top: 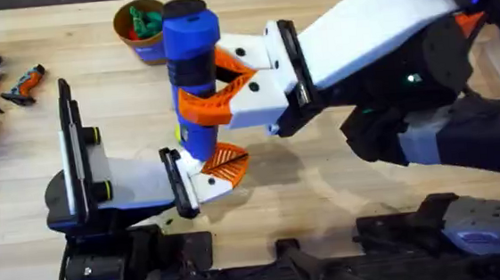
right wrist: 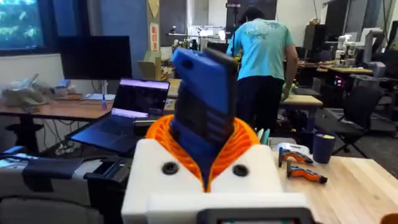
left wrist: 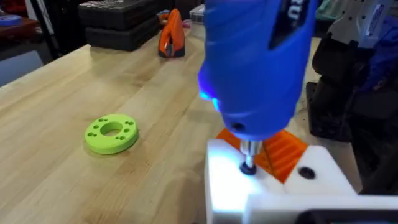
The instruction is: Pick up the gripper from the table and insert it into the empty holder that is missing its gripper. Then pick up a screw, insert it into the mounting hole, and use the screwdriver to tighten it. Finally, clean up the table by picking up the vegetable and placing it into the bucket.
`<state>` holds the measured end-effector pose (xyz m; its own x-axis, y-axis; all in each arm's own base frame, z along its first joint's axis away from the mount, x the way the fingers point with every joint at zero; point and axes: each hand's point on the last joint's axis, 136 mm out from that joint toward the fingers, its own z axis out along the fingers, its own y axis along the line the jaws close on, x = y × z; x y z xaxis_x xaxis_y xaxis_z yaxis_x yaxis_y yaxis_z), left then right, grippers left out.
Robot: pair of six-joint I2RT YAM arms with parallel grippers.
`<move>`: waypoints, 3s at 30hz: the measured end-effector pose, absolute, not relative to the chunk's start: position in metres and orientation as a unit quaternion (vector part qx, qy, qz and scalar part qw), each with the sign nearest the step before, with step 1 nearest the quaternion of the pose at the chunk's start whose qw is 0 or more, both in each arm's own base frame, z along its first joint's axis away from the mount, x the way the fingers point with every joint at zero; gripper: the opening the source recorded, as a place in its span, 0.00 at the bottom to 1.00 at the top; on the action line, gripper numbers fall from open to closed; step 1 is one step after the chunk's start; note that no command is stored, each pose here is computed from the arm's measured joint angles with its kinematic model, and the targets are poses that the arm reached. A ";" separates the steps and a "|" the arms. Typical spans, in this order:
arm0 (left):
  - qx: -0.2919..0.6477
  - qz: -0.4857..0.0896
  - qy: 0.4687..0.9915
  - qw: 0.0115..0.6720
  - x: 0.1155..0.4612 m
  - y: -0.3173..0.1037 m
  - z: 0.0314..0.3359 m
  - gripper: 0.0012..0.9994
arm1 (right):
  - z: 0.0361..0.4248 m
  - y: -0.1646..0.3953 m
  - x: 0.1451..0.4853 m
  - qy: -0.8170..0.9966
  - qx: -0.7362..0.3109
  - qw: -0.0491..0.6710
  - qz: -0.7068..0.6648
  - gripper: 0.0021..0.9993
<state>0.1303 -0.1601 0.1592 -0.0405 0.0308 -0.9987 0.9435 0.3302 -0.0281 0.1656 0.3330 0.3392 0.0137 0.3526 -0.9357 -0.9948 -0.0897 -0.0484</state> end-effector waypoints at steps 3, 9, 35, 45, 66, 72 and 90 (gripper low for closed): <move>0.410 -0.409 0.594 0.558 0.130 -0.160 0.159 0.00 | 0.339 0.333 0.166 0.370 -0.434 0.564 0.597 0.03; 0.410 -0.409 0.594 0.558 0.130 -0.160 0.159 0.00 | 0.339 0.333 0.166 0.370 -0.434 0.564 0.597 0.03; 0.410 -0.409 0.594 0.558 0.130 -0.160 0.159 0.00 | 0.337 0.334 0.166 0.373 -0.436 0.564 0.594 0.03; 0.410 -0.409 0.594 0.558 0.130 -0.160 0.159 0.00 | 0.340 0.332 0.165 0.363 -0.437 0.570 0.593 0.03; 0.410 -0.408 0.594 0.559 0.130 -0.160 0.159 0.00 | 0.337 0.330 0.256 0.641 -0.402 0.404 0.514 0.03; 0.410 -0.408 0.594 0.559 0.130 -0.160 0.159 0.00 | 0.331 0.270 0.287 0.753 -0.405 0.393 0.337 0.03; 0.410 -0.408 0.594 0.559 0.130 -0.160 0.159 0.00 | 0.172 0.095 0.335 0.799 -0.587 0.123 -0.032 0.03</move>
<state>0.1304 -0.1600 0.1593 -0.0401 0.0309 -0.9987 0.9434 0.3305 -0.0276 0.3353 0.0952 0.1724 -0.2796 -0.9470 -0.1584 -0.9310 0.3077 -0.1964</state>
